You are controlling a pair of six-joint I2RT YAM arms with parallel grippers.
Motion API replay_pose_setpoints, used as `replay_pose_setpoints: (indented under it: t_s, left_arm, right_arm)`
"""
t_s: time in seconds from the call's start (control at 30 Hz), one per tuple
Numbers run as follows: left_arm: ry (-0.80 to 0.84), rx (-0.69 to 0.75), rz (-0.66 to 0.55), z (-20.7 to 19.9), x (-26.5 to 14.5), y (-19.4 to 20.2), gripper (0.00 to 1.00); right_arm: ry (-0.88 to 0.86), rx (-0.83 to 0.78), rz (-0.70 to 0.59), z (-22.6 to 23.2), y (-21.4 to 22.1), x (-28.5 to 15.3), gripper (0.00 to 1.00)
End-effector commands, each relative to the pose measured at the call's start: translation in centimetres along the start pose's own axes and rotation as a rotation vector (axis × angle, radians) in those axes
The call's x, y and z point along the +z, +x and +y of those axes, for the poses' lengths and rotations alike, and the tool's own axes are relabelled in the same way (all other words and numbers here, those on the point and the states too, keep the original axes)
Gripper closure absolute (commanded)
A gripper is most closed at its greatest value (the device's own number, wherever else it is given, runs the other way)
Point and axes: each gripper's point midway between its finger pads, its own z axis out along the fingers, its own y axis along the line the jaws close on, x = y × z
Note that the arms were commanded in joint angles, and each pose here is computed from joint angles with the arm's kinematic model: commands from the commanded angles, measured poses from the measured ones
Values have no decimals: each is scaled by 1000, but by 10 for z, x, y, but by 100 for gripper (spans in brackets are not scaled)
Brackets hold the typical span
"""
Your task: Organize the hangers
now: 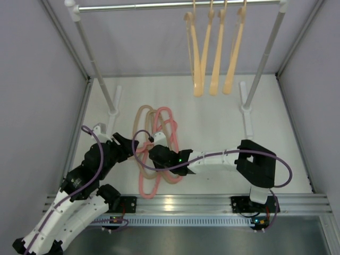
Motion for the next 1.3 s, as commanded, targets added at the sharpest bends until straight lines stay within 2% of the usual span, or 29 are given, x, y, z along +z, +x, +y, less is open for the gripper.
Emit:
replay_pose_setpoints:
  t_s: [0.0, 0.7, 1.27]
  left_arm:
    - [9, 19, -20, -1, -7, -7, 39]
    - [-4, 26, 10, 7, -3, 5, 39]
    - [-11, 32, 27, 11, -1, 12, 39]
  right_arm:
    - [-6, 5, -83, 17, -26, 1, 60]
    - [79, 32, -57, -12, -17, 29, 60]
    - [84, 77, -64, -24, -16, 35, 64]
